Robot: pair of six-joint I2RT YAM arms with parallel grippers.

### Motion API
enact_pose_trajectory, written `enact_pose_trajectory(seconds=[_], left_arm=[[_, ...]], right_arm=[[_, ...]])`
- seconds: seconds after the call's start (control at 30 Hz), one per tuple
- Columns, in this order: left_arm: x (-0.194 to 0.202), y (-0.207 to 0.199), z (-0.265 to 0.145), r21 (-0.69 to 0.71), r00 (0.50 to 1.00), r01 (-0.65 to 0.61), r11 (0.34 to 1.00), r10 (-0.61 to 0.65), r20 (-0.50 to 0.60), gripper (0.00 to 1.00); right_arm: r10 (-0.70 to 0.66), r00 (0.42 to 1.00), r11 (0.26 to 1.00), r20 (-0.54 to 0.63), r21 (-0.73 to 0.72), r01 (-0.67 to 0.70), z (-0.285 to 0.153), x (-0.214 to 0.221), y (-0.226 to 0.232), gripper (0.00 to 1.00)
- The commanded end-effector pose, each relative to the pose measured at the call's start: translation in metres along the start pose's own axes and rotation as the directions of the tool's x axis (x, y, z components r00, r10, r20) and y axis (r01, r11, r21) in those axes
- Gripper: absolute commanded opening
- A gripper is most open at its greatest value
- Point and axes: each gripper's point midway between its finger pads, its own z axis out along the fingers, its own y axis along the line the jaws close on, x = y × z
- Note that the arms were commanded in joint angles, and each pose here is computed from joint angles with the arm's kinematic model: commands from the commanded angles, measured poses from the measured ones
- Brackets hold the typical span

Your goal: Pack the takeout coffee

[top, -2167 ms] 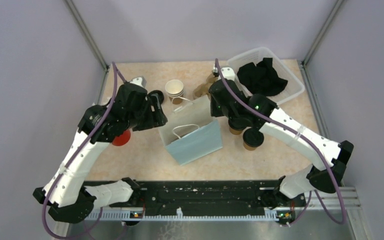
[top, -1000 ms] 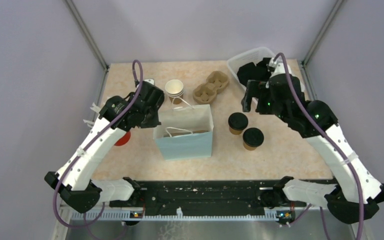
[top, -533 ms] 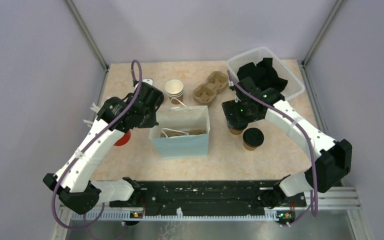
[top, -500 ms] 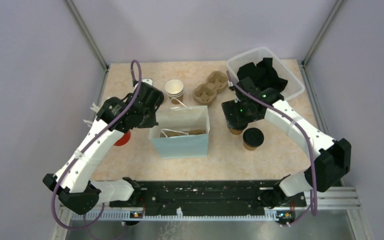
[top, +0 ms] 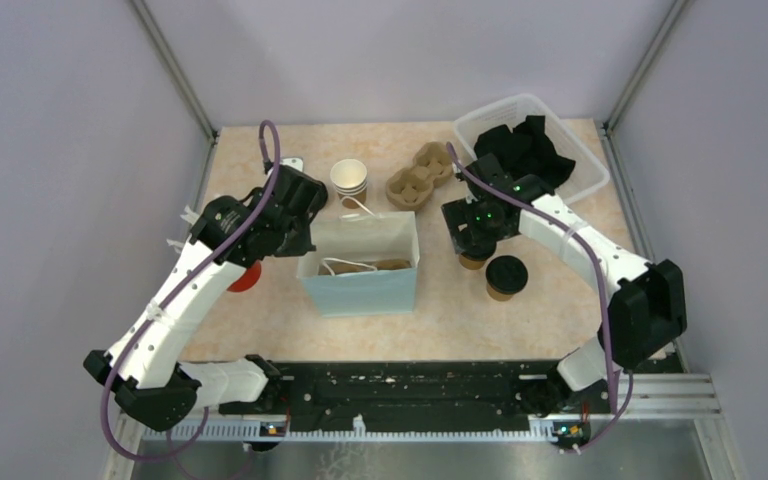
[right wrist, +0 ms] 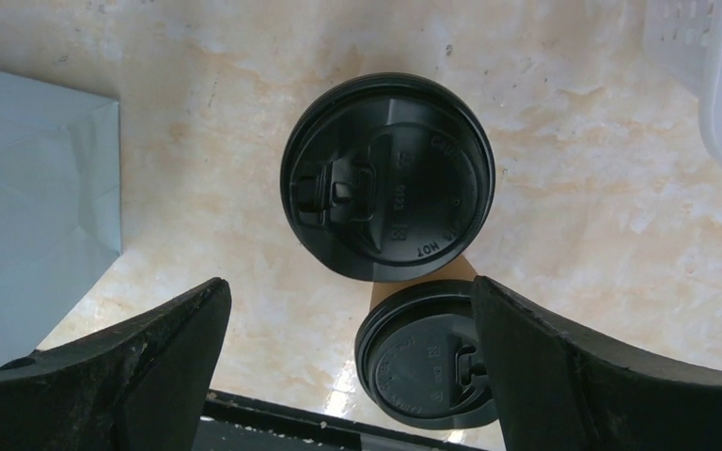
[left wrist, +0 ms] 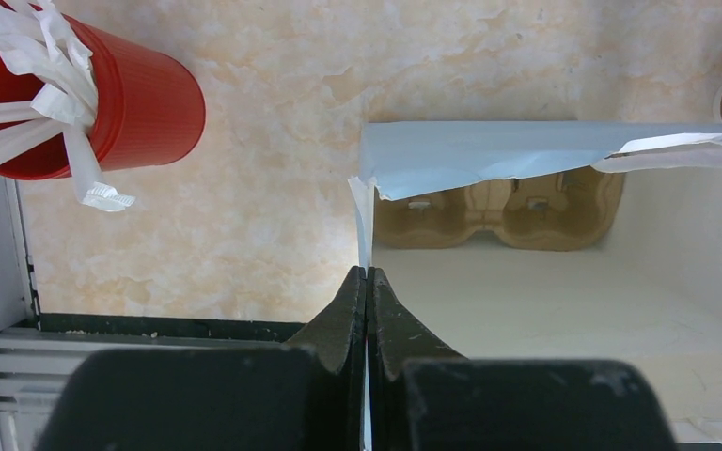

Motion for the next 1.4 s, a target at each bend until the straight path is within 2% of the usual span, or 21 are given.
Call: enact_pose_trajectory(seconds=[0.0, 0.4, 0.7, 0.97, 1.37], left_arm=[[-0.009, -0.004, -0.004, 0.03, 0.999, 0.031, 0.999, -0.032, 0.042, 0.0], [-0.009, -0.006, -0.004, 0.037, 0.999, 0.031, 0.999, -0.032, 0.037, 0.0], [-0.009, -0.008, -0.002, 0.04, 0.999, 0.028, 0.999, -0.03, 0.032, 0.0], [-0.009, -0.008, -0.002, 0.042, 0.999, 0.028, 0.999, -0.03, 0.031, 0.0], [-0.009, -0.009, -0.001, 0.043, 0.999, 0.026, 0.999, -0.027, 0.031, 0.0]], right_arm=[[0.01, 0.999, 0.999, 0.031, 0.033, -0.011, 0.011, -0.01, -0.009, 0.98], [0.029, 0.999, 0.998, 0.027, 0.05, -0.031, 0.028, -0.013, -0.022, 0.9], [0.01, 1.0, 0.999, 0.021, 0.047, -0.011, 0.035, -0.017, -0.021, 0.89], [-0.001, 1.0, 0.999, 0.003, 0.035, 0.0, 0.04, -0.015, -0.019, 0.75], [-0.007, 1.0, 0.999, 0.006, 0.045, 0.007, 0.043, -0.016, -0.021, 0.84]])
